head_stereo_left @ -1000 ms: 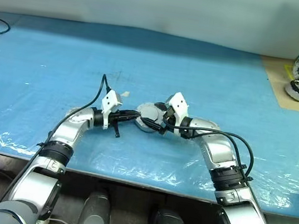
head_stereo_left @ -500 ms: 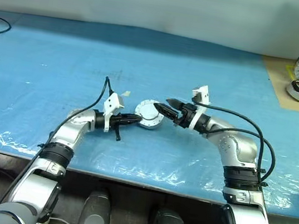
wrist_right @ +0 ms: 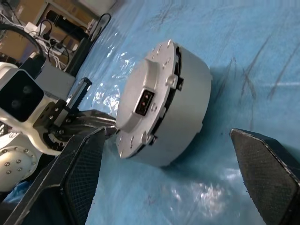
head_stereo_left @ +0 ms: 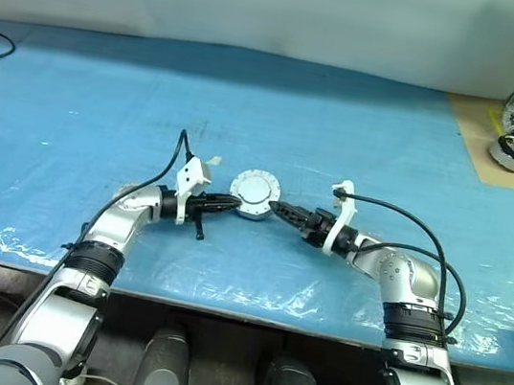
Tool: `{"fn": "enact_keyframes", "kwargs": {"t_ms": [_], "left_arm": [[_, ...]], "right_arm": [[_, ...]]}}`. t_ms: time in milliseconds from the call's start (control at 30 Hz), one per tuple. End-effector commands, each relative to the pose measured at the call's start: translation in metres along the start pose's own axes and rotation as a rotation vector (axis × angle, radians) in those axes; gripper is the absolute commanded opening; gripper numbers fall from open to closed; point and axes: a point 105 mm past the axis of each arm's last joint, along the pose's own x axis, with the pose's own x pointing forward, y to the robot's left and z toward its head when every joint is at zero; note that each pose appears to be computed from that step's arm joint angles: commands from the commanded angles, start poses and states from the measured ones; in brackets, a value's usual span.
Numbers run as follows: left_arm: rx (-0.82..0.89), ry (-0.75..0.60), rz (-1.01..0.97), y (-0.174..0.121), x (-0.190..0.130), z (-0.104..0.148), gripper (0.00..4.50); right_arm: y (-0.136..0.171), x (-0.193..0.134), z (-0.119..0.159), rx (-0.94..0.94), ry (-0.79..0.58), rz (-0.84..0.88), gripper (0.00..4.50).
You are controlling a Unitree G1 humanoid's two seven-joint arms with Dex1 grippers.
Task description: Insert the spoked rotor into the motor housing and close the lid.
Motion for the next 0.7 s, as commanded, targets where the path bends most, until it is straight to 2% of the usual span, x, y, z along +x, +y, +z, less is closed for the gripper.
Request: {"fn": "enact_keyframes", "kwargs": {"t_ms": [33,200,300,433,500,700], "left_arm": [[-0.003,0.033,-0.001,0.0,-0.003,-0.006,0.04],[0.001,0.033,0.001,0.001,-0.002,-0.005,0.04],[0.004,0.034,0.003,0.002,-0.003,-0.005,0.04],[0.003,0.036,0.007,0.002,-0.004,-0.005,0.04],[0.003,0.037,0.006,0.002,-0.004,-0.006,0.04],[0.001,0.032,0.011,0.003,-0.005,-0.005,0.04]], "right_arm": [[0.009,0.011,0.013,-0.024,-0.046,0.021,4.48],[0.017,0.021,0.001,-0.063,-0.004,0.056,4.48],[0.019,0.022,0.003,-0.055,-0.019,0.069,3.94],[0.023,0.022,0.01,-0.042,-0.048,0.095,2.55],[0.027,0.023,0.01,-0.054,-0.04,0.107,2.27],[0.029,0.027,0.01,-0.049,-0.04,0.111,2.27]]}}
